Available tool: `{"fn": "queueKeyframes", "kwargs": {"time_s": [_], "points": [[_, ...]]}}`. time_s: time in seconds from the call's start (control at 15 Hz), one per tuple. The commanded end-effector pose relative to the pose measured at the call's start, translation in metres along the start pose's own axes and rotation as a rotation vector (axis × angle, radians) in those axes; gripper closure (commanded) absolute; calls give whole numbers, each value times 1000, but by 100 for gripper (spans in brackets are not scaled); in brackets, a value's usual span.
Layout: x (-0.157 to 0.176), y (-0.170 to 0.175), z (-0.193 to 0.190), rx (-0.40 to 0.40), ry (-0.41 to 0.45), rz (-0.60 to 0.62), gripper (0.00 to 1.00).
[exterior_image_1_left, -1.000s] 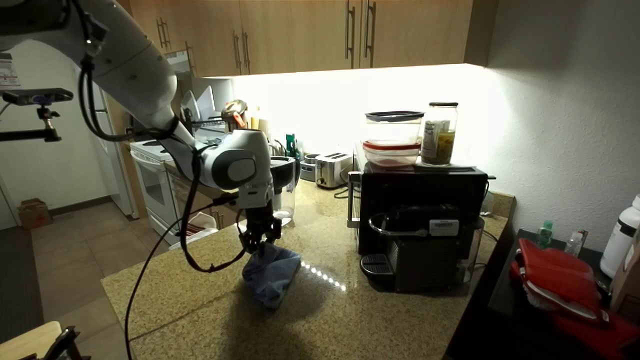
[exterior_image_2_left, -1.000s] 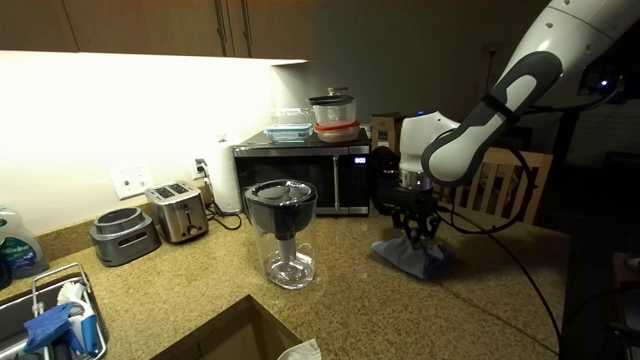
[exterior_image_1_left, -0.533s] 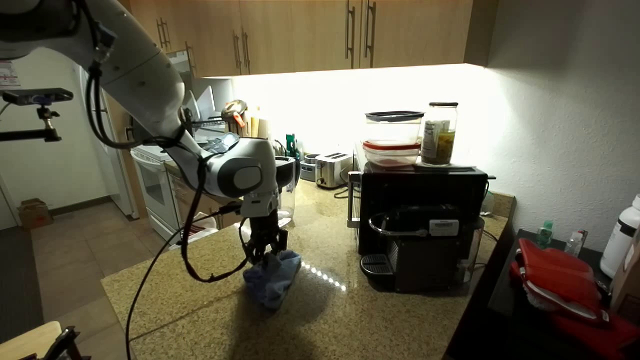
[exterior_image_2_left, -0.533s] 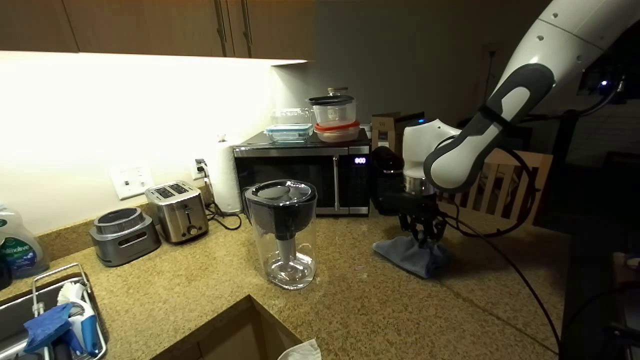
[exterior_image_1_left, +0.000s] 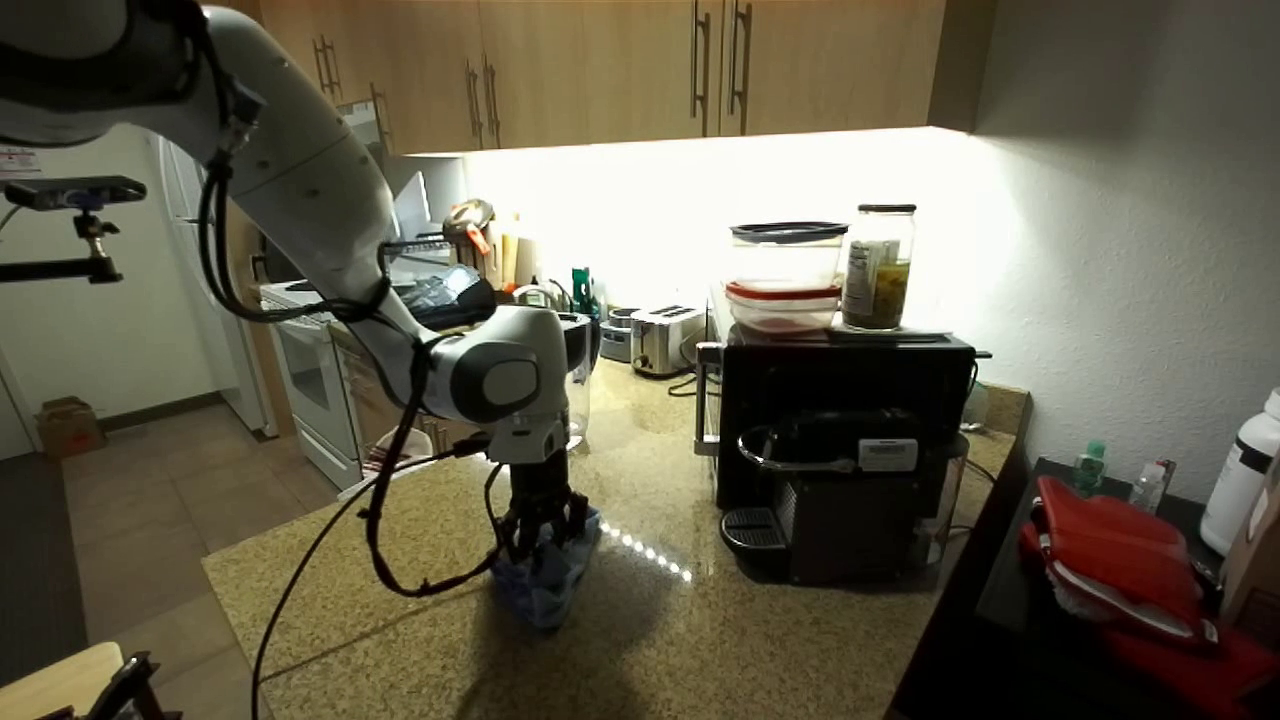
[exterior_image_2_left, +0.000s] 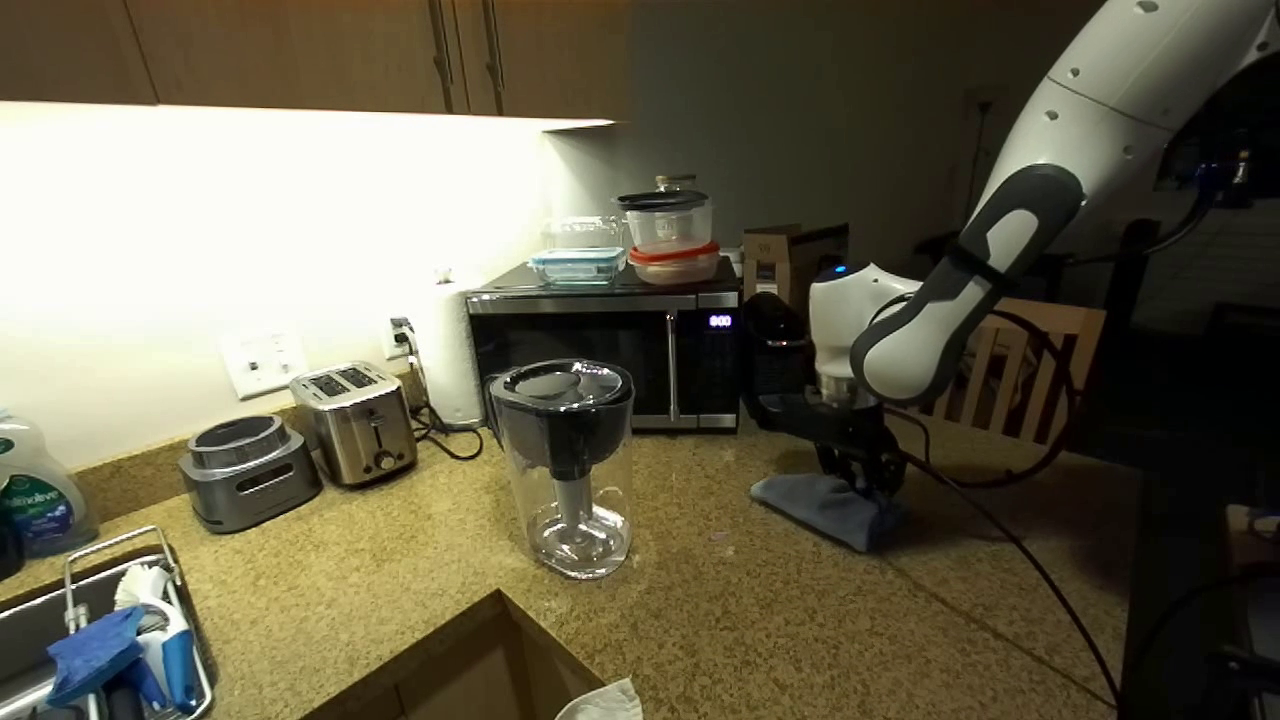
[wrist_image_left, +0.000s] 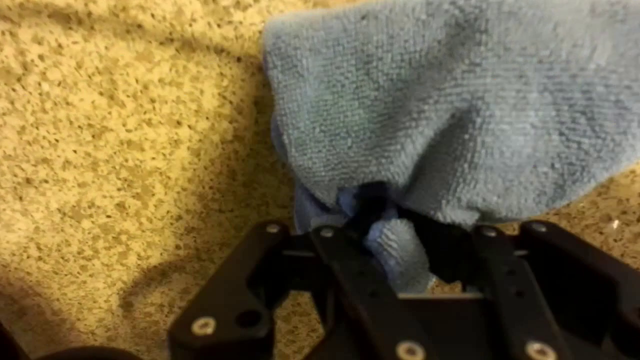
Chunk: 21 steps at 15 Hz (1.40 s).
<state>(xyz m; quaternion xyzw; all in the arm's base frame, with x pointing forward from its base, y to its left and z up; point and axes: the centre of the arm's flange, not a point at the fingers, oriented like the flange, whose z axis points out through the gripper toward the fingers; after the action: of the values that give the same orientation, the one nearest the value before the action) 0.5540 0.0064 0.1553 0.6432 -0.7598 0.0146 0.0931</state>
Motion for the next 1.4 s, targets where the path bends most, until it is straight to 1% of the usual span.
{"fn": "queueKeyframes", "kwargs": {"time_s": [0.0,0.4,0.6,0.67,0.73,0.93,1.33], "points": [[2,-5,16,-39,31,36,63],[-1,-10,15,-21,76,68,27],[-5,-10,9,5,95,68,7],[-7,-10,6,16,101,65,2],[-9,-9,4,25,107,61,0],[-22,-5,-9,66,107,23,0],[-54,3,-44,173,69,-88,0]]}}
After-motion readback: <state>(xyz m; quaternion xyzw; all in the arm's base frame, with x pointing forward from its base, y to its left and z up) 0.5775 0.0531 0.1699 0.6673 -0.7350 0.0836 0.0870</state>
